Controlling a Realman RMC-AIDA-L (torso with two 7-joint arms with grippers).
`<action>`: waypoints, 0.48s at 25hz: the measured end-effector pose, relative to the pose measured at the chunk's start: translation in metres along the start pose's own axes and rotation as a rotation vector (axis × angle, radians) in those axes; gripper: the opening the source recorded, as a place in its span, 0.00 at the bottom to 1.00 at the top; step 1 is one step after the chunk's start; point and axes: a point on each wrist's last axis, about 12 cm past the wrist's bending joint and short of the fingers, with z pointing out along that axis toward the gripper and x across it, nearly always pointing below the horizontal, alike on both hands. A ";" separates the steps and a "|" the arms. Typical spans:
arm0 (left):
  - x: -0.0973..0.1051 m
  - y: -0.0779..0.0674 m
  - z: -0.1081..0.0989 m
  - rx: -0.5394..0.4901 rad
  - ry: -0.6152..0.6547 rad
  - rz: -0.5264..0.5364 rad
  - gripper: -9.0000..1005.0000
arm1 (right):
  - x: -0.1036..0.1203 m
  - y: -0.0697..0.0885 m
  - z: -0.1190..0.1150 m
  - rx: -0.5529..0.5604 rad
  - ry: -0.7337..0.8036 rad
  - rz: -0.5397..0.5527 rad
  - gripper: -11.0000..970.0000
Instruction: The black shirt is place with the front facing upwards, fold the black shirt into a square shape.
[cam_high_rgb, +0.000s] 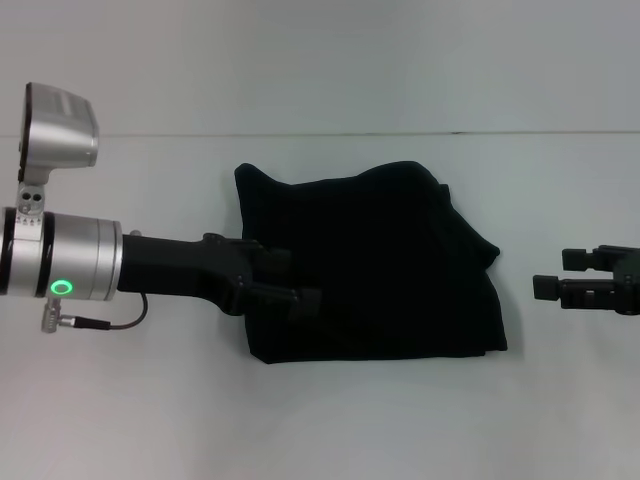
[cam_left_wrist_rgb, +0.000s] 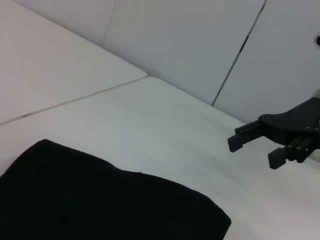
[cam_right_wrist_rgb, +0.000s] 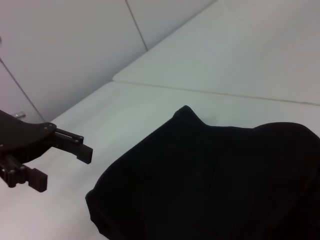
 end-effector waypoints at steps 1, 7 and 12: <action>0.000 0.000 0.000 0.001 0.001 0.001 0.87 | 0.000 0.000 0.000 0.002 0.003 -0.001 0.90; -0.003 -0.001 0.002 0.008 0.004 0.001 0.87 | -0.002 0.000 0.000 -0.003 0.002 -0.002 0.90; -0.004 -0.001 0.001 0.016 0.006 0.004 0.87 | -0.001 0.000 -0.001 0.000 0.000 0.001 0.90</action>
